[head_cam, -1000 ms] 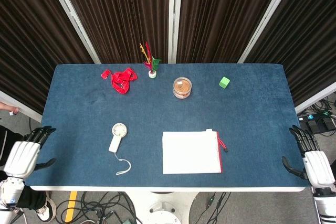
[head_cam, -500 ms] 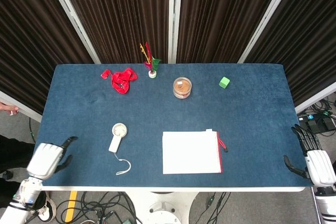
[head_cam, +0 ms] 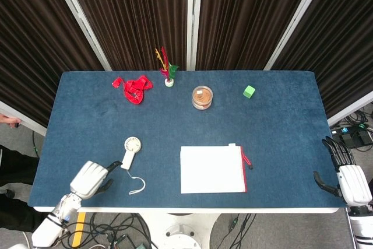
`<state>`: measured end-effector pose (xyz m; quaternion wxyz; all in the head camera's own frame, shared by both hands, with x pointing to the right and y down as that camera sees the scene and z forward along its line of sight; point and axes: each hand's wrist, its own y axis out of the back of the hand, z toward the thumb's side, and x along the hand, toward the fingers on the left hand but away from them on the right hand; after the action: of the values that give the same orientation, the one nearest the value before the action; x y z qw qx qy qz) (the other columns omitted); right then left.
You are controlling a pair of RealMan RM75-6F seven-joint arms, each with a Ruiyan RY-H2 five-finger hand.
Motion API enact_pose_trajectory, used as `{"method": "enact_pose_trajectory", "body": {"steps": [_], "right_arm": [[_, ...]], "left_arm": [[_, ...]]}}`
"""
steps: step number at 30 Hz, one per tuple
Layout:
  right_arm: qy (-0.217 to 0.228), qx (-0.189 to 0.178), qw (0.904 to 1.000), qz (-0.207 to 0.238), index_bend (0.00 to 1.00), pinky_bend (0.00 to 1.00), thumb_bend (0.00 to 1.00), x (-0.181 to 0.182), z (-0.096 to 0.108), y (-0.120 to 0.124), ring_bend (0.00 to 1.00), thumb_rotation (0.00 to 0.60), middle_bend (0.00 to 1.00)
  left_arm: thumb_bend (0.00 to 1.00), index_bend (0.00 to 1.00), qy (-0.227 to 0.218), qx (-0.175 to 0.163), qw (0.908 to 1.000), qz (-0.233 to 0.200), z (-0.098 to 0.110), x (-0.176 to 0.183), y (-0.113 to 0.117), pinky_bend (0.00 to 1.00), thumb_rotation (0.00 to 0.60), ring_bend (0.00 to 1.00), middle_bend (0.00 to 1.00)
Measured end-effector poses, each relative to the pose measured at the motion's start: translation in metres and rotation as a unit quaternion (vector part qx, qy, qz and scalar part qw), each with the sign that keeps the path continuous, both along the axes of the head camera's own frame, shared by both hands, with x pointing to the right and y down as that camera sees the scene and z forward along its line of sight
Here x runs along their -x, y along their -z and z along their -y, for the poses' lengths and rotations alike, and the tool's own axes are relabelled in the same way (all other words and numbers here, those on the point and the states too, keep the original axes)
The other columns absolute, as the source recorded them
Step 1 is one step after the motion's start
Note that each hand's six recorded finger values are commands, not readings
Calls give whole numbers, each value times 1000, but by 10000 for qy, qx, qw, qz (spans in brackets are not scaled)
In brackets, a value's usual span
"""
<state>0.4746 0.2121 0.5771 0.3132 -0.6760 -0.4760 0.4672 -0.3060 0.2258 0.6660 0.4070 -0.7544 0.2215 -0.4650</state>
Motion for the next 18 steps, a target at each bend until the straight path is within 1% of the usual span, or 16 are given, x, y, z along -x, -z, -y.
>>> {"method": "enact_pose_trajectory", "body": {"steps": [5, 12, 18], "right_arm": [[-24, 10, 10000, -6, 0, 0, 310, 0, 3, 0, 0, 600, 0], [-34, 39, 10000, -12, 0, 0, 311, -1, 3, 0, 0, 600, 0], [-48, 51, 10000, -40, 0, 0, 311, -3, 2, 1, 0, 600, 0]], "left_arm": [[395, 263, -110, 83, 9999, -3, 5, -14, -14, 802, 600, 849, 847], [396, 263, -97, 367, 9993, 55, 6, -22, -34, 802, 600, 849, 847], [396, 251, -80, 391, 9990, 176, 16, -20, -46, 802, 600, 849, 847]]}}
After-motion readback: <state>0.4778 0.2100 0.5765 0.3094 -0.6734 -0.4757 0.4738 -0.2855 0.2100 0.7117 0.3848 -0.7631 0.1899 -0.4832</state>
